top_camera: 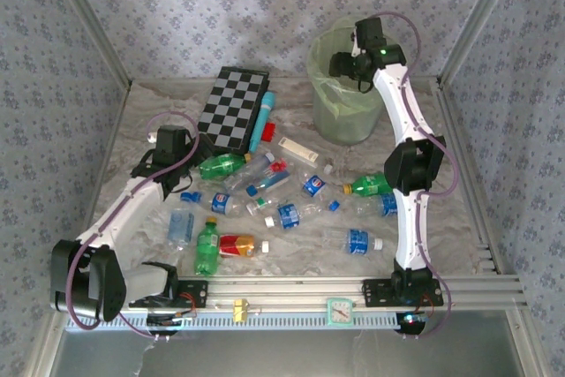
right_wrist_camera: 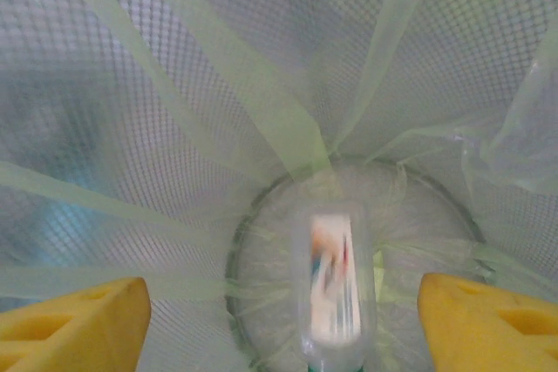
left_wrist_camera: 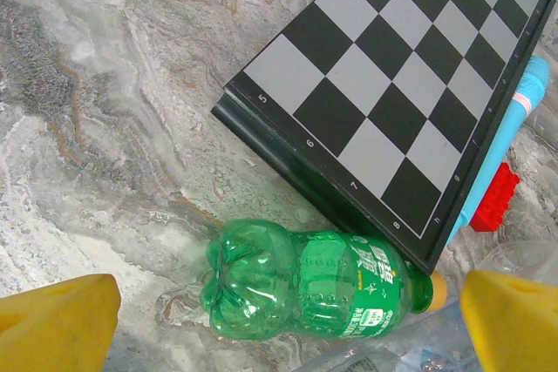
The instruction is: Put the plastic bottles in the bin
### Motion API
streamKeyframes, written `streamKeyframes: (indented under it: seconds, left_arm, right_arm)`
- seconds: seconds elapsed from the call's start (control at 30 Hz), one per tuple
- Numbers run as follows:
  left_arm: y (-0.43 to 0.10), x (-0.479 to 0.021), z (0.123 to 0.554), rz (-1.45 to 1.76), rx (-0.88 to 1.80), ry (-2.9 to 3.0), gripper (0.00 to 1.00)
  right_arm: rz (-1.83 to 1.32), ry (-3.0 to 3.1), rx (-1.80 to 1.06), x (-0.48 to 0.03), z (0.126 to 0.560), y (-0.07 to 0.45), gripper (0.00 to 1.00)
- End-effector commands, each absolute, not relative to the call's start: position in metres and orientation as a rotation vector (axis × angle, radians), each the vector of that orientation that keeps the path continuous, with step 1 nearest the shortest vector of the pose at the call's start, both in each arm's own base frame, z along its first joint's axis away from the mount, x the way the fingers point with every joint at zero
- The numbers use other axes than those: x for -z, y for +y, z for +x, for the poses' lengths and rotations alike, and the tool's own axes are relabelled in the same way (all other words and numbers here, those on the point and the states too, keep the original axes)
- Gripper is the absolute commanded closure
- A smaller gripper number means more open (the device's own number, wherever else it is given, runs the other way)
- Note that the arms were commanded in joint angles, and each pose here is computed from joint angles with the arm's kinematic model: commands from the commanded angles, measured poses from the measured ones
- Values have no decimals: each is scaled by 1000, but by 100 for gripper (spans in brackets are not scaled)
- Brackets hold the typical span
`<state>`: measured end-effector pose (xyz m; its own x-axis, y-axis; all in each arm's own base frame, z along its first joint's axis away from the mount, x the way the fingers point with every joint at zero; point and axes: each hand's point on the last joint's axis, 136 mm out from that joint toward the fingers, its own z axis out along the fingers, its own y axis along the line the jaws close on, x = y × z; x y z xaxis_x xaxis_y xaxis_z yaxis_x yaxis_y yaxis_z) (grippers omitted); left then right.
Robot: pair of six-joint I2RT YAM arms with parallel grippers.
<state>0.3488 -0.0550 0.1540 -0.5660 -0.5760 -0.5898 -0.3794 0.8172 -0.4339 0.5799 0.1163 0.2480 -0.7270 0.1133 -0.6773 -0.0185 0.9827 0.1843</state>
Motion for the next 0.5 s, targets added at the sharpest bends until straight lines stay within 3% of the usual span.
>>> streamKeyframes:
  seconds: [0.0,0.23,0.3,0.47]
  left_arm:
    - [-52,-170,352,-693,337,2203,0]
    - [-52,-171,352,-701,343,2208,0]
    - [-53,-170,353,-706,353,2217,0]
    - [-49,-165,347,-724,342,2285,0]
  right_arm:
    - [82,2221,-248,-321,570,108,16]
    - [67,2102,-305,-384,541,109,7]
    - [59,2096,-318,-390,531,112,0]
    - [101,2108,-303,-389,509,110,0]
